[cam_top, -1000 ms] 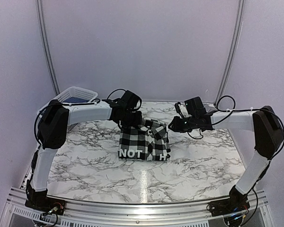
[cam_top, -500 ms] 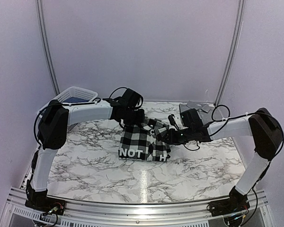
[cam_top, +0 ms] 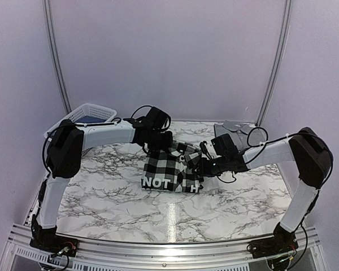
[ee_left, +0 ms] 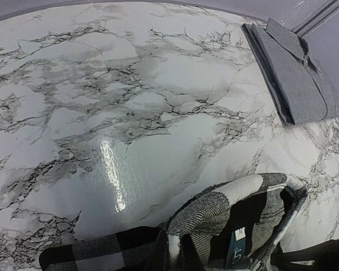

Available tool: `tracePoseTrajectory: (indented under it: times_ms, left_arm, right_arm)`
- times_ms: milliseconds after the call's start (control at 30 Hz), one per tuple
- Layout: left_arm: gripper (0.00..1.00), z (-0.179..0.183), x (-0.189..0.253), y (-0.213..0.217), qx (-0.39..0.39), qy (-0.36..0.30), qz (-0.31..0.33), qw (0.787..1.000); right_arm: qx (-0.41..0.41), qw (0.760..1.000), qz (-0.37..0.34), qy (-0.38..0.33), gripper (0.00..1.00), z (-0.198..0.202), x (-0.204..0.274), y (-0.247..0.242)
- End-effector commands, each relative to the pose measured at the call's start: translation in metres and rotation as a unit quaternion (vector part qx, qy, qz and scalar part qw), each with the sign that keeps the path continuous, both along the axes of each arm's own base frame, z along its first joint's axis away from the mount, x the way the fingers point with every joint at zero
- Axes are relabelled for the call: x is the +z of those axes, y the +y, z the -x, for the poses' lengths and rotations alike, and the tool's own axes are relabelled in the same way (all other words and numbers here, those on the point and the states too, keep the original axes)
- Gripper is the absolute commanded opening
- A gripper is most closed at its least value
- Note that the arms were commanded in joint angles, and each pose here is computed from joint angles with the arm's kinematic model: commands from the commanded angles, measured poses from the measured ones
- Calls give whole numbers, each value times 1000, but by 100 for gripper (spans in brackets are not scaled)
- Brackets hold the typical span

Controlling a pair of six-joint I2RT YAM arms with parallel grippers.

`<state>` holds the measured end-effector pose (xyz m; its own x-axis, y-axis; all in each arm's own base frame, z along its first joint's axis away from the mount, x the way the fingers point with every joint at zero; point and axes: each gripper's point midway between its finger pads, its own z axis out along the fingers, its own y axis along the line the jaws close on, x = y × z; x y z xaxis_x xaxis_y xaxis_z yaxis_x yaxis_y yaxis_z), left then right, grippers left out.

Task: Fold and stack the long sleeve shirts
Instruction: Smooth out the square-folded shirt at the center of the board.

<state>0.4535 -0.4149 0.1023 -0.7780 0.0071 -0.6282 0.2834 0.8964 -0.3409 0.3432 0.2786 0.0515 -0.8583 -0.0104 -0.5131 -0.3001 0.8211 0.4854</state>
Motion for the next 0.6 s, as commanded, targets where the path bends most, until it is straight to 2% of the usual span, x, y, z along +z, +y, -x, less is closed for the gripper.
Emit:
tracePoseTrajectory:
  times_ms: [0,367,467,567]
  left_arm:
    - [0,-9,2,-7,0,-6,15,1000]
    - [0,-14,-4,0,21,-4,10,1000]
    - [0,-14,-6,-2,17,-2,12,1000]
    - [0,-14,-11,0,18,1,7,1000]
  right_arm:
    - [-5,1000,3,-8,24,-2,2,5]
    - [-27,999,40,13,26,1,-11,-4]
    - [-20,999,26,4,21,1,-3,4]
    - [-15,1000,19,-6,8,1,11,11]
